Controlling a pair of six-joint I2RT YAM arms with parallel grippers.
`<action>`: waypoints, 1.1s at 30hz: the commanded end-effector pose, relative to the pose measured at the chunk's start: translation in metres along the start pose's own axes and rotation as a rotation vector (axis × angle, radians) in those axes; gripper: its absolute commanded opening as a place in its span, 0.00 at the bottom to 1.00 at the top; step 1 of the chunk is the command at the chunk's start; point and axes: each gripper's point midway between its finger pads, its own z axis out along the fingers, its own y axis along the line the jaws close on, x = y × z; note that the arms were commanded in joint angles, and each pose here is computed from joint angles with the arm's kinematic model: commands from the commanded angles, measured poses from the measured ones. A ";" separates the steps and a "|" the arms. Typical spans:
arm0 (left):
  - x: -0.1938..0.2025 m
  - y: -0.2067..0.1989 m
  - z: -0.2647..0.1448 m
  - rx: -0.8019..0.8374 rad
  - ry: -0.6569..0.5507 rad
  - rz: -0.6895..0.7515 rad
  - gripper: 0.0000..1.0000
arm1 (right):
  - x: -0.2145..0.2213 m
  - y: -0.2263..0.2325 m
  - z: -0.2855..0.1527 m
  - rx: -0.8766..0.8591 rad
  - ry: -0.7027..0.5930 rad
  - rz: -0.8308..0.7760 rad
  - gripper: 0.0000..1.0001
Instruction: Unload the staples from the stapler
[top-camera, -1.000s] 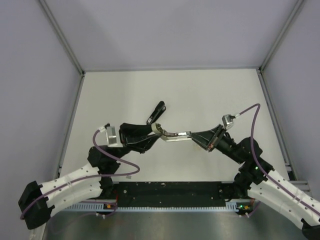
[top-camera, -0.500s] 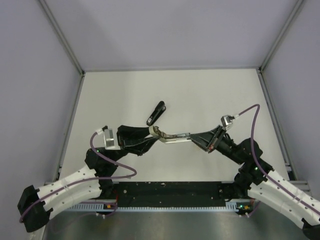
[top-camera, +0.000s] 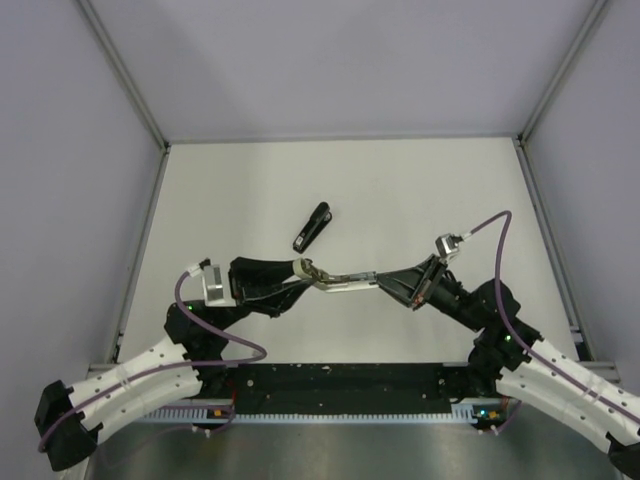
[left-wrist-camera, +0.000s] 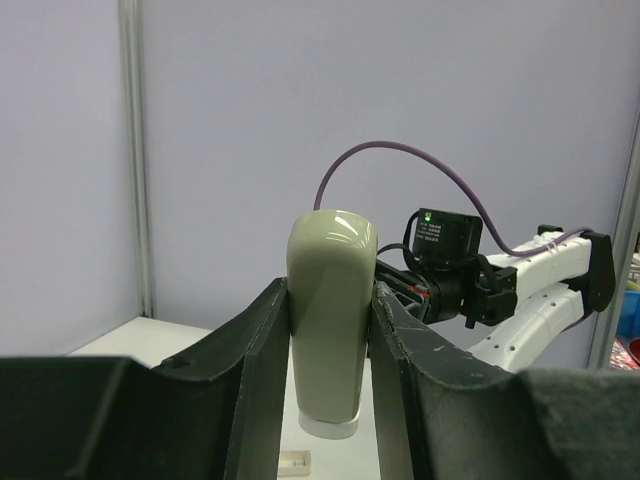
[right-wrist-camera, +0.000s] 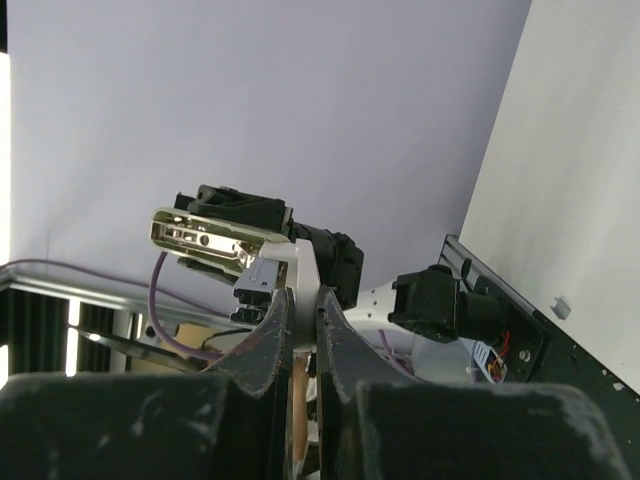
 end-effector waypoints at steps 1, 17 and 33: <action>-0.174 -0.026 -0.017 0.011 -0.624 0.201 0.00 | -0.008 -0.024 0.003 0.082 -0.049 -0.057 0.00; -0.096 0.000 -0.017 -0.078 -0.346 0.119 0.00 | -0.004 -0.097 0.012 0.251 -0.037 -0.107 0.02; -0.093 0.001 -0.019 -0.085 -0.325 0.124 0.00 | -0.007 -0.104 0.008 0.275 -0.054 -0.123 0.29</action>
